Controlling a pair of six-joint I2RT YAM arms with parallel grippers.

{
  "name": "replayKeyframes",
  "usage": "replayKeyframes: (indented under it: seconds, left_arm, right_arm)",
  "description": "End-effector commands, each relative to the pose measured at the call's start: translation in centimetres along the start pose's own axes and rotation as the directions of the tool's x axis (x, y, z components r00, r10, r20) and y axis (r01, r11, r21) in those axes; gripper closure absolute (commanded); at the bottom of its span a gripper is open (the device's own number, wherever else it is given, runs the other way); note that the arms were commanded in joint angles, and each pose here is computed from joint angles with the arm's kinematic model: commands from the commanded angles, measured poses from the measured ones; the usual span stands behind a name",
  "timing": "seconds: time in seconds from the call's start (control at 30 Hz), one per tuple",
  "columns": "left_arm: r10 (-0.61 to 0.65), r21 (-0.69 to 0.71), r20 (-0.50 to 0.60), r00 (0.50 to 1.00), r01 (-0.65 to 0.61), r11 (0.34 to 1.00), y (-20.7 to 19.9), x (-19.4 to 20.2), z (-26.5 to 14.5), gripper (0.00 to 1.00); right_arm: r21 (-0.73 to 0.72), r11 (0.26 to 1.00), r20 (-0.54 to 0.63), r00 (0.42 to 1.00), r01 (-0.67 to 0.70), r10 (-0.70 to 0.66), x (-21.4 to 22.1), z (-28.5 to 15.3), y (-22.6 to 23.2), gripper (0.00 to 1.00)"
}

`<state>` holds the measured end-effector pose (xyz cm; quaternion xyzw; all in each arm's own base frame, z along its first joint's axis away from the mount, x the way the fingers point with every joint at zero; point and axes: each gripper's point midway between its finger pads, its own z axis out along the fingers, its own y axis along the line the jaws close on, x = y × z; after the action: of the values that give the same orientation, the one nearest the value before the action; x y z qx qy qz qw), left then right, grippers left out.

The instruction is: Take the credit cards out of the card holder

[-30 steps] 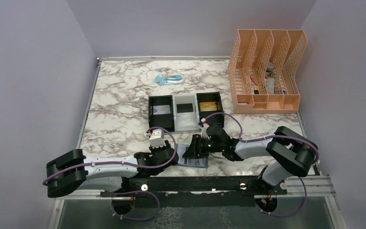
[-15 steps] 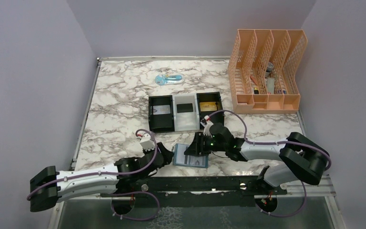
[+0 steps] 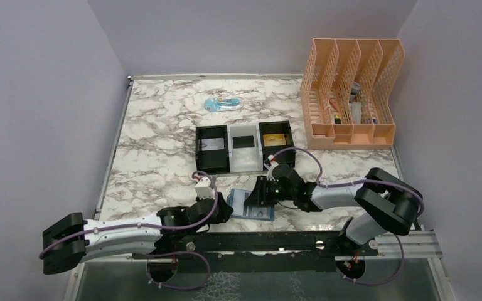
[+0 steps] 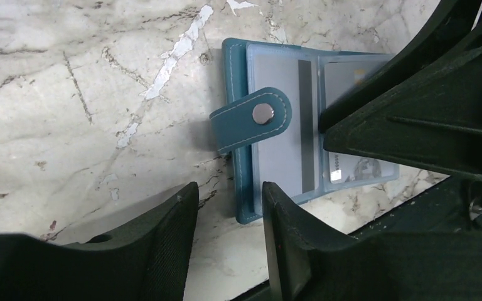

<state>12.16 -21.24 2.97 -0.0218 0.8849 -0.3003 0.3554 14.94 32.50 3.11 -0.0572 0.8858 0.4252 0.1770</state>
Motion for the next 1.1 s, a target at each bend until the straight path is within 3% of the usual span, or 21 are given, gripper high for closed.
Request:
replayKeyframes:
  seconds: [0.0,0.53,0.73,1.07]
  left_arm:
    - [0.106,-0.024,-0.021,0.994,-0.107,0.994,-1.0,-0.6,0.3,0.59]
    - [0.170,-0.141,-0.165,0.972,-0.194,0.971,0.6,2.6,2.5,0.94]
    - [0.172,-0.190,-0.220,0.960,-0.215,0.958,1.2,4.0,3.2,1.00]
    - [0.133,-0.210,-0.181,0.974,-0.170,0.963,1.2,3.4,2.8,1.00]
  right_arm:
    - [0.056,0.998,0.014,1.000,-0.015,0.015,0.1,0.4,-1.2,0.65]
    - [0.059,0.994,0.088,0.992,-0.097,0.091,0.3,-0.8,-2.4,0.73]
    - [0.015,0.994,0.071,0.992,-0.106,0.104,0.9,-1.0,-2.1,0.79]
    - [-0.086,0.990,0.103,0.988,-0.110,0.119,0.6,-2.0,-0.5,0.90]
